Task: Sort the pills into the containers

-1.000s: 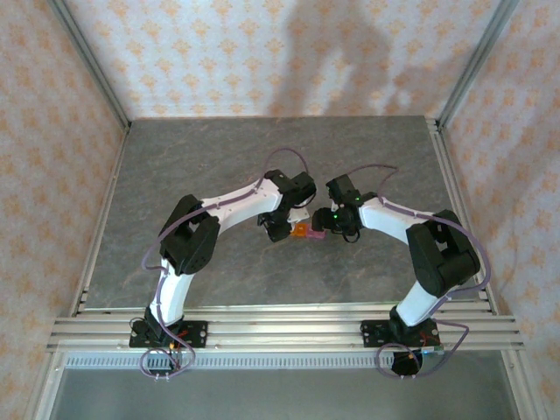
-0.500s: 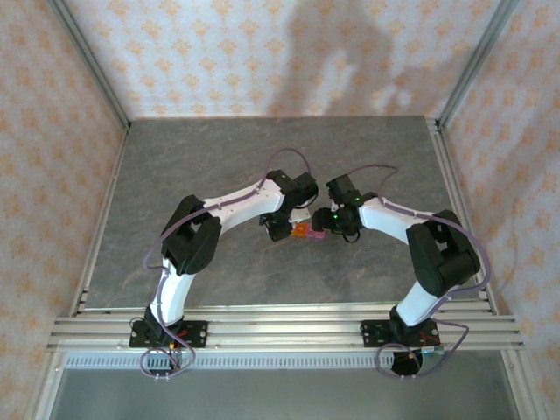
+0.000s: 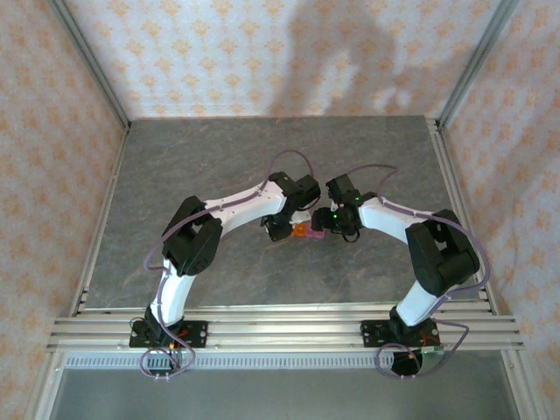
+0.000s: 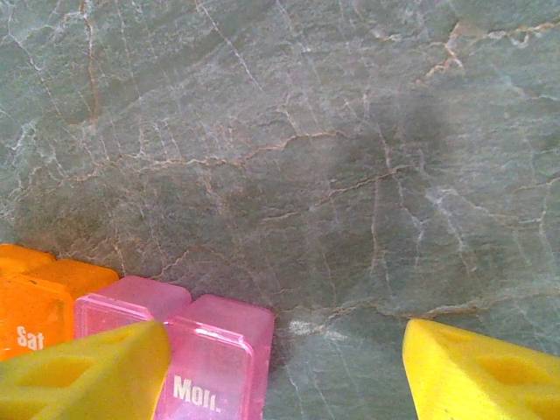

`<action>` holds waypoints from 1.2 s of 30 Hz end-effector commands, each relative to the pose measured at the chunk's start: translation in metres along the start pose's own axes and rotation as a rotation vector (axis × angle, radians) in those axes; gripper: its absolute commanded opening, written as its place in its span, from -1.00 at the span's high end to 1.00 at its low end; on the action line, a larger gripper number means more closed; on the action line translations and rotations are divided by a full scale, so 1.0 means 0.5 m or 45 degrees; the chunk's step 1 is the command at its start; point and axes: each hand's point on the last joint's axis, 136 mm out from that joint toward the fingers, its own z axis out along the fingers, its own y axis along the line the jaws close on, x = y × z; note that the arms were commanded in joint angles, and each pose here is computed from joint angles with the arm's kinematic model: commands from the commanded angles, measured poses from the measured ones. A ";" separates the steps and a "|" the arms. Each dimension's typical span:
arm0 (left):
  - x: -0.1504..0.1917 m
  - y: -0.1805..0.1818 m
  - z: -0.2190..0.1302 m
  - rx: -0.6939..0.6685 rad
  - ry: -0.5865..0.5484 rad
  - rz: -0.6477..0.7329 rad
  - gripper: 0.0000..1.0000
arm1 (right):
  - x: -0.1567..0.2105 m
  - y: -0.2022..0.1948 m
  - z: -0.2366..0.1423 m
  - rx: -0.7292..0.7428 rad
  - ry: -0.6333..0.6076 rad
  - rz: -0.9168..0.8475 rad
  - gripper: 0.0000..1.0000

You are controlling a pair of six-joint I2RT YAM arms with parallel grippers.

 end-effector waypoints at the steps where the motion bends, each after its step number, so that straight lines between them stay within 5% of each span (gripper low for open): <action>1: -0.003 0.007 -0.001 -0.039 0.034 0.045 1.00 | 0.009 -0.013 0.011 0.050 0.031 -0.004 -0.43; 12: -0.003 -0.009 0.027 -0.003 0.074 0.057 1.00 | 0.011 -0.015 0.012 0.054 0.034 -0.003 -0.43; 36: 0.013 0.034 -0.036 -0.110 0.005 0.033 1.00 | 0.011 -0.014 0.012 0.052 0.033 -0.002 -0.43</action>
